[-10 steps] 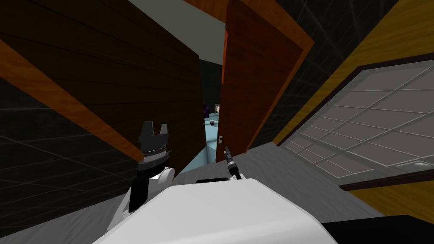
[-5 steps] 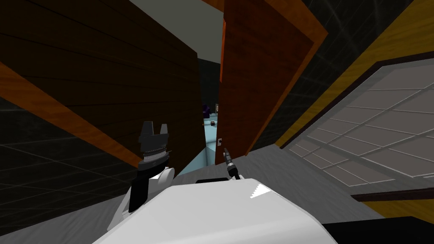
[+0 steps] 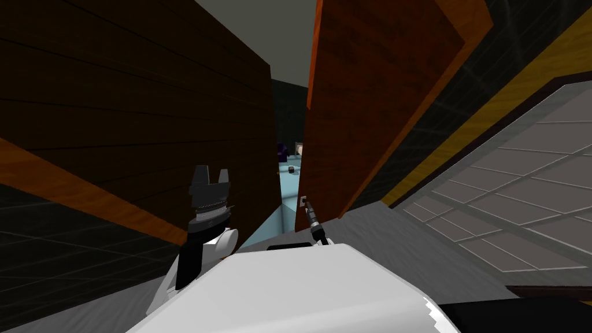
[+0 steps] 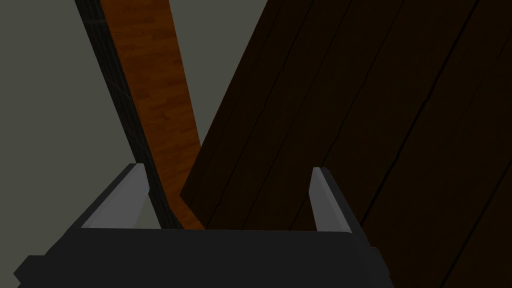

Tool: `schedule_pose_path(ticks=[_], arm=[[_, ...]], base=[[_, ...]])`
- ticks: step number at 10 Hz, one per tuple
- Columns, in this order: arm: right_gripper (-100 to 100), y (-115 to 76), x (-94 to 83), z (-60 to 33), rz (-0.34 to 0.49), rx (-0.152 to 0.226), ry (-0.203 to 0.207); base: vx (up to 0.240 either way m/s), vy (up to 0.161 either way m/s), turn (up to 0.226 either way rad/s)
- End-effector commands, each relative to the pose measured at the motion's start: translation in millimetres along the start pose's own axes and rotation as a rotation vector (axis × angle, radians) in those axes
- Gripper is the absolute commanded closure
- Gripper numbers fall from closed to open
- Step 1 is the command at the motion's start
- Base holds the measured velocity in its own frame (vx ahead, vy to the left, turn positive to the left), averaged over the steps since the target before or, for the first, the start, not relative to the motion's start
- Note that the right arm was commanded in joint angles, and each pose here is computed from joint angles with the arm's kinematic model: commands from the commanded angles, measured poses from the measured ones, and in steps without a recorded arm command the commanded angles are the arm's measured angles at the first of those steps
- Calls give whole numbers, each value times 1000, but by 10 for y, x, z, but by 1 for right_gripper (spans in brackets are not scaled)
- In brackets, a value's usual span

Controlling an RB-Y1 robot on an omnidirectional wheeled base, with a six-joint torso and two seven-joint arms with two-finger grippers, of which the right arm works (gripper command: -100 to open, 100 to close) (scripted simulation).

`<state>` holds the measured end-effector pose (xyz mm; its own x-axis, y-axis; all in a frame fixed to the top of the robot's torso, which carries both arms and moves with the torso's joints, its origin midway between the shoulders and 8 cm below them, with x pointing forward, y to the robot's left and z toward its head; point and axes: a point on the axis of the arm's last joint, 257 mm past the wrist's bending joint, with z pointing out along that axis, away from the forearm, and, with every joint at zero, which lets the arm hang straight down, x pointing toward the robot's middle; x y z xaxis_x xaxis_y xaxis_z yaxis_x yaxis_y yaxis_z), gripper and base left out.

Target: Push the door open

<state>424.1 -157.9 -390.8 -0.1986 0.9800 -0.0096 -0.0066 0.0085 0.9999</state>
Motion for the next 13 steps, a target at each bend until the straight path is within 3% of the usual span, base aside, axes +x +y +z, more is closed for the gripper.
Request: schedule_pose_path(ticks=[1,4,5,10,13], arm=[[-100,-4,-3,7,2,0,-4],[-100,-4,9,17,7,-1,-8],[100,-4,9,17,7,-1,-8],[100,-4,9,17,7,-1,-8],[100,16,-405,38,-19,-10,-99]], base=[[173,44,20],[147,39,13],[-18,-2,0],[-13,-3,3],[32,-15,209]])
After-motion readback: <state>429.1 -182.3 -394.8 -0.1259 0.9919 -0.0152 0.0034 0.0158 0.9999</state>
